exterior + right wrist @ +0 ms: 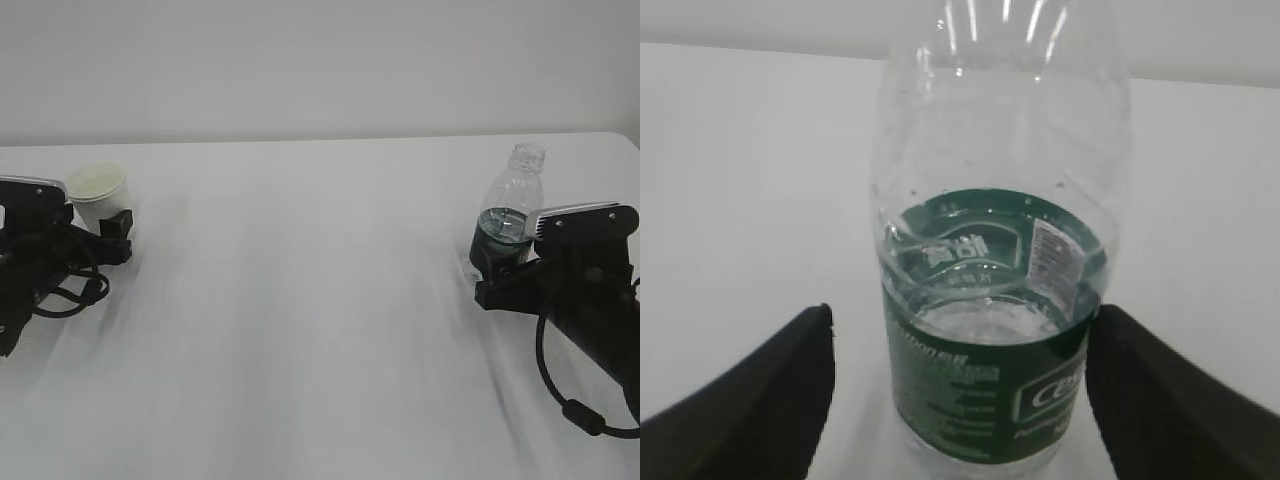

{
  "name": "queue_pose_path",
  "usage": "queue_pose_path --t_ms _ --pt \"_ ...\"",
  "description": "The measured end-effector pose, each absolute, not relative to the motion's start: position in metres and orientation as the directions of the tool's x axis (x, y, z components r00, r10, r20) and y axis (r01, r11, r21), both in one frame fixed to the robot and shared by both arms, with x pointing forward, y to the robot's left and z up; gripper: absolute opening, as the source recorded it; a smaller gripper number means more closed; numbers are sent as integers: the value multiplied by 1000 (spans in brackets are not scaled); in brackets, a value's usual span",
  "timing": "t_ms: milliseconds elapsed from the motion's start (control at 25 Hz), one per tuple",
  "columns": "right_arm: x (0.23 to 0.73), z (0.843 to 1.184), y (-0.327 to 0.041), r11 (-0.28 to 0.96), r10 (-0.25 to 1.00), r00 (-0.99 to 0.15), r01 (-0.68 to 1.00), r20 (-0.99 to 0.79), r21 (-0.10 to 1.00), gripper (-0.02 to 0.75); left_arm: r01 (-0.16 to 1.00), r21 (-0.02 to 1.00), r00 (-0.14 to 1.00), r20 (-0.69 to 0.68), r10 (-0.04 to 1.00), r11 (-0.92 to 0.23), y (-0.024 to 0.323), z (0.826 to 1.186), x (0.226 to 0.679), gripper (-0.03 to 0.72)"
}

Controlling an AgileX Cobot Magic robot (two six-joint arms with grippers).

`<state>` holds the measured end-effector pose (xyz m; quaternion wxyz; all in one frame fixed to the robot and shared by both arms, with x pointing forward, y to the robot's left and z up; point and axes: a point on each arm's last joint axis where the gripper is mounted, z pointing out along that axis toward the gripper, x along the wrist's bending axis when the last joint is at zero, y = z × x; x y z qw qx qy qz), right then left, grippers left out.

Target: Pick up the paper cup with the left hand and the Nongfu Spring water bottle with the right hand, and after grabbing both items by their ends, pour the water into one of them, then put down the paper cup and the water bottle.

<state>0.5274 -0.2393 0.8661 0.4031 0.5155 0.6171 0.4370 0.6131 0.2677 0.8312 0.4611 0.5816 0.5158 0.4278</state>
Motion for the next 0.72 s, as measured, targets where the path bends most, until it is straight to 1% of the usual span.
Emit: queue_pose_path --t_ms 280,720 --pt "527 866 -239 87 989 -144 284 -47 955 593 221 974 102 22 995 -44 269 844 594 629" --pt "527 866 -239 74 989 -141 286 -35 955 594 274 960 124 24 992 -57 271 850 561 613"
